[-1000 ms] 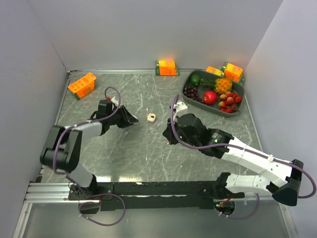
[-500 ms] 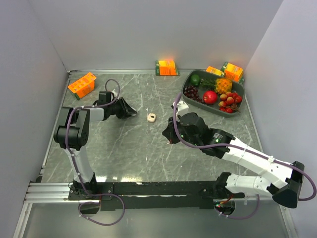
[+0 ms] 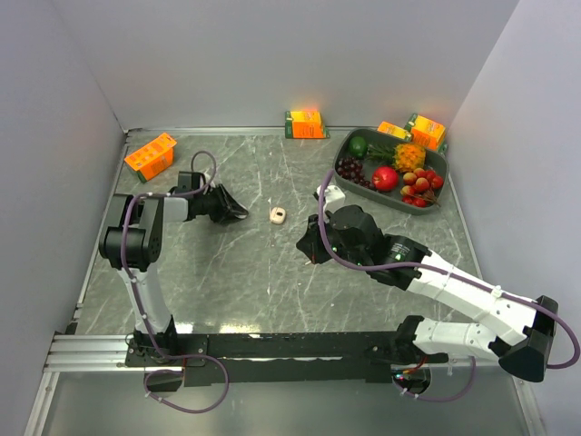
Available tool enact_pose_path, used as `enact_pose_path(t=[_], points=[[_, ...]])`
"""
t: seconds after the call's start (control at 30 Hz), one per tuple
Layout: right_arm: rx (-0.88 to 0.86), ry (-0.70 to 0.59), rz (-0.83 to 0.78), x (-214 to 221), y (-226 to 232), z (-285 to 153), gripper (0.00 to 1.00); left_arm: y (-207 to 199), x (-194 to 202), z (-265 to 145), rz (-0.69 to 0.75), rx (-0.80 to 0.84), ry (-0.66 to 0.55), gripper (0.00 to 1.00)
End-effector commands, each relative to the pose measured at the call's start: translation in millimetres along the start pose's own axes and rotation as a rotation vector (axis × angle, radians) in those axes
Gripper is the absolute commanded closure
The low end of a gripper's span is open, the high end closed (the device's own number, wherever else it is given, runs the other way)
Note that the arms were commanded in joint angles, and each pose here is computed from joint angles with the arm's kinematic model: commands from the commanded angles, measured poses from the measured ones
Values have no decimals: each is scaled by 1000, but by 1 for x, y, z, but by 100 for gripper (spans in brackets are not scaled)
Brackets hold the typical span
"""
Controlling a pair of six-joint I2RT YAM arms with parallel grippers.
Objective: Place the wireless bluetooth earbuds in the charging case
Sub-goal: Place the charging case at the center of the board.
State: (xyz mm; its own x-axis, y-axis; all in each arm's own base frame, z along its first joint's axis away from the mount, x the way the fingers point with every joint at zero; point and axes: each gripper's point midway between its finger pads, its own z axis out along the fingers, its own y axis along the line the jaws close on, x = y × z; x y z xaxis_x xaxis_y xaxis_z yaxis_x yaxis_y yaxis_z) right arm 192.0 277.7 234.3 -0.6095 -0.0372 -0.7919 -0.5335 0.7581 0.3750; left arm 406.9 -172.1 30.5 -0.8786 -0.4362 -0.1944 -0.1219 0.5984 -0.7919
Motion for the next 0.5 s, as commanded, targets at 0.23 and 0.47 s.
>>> enact_pose_path(t=[0.23,0.47], points=[[-25,-53,46,-14,5,-5,87,52,39,-25,-93,-156,69,52],[-18,-57,51,-13,2,-8,86,54,35,-44,-89,-199,31,45]])
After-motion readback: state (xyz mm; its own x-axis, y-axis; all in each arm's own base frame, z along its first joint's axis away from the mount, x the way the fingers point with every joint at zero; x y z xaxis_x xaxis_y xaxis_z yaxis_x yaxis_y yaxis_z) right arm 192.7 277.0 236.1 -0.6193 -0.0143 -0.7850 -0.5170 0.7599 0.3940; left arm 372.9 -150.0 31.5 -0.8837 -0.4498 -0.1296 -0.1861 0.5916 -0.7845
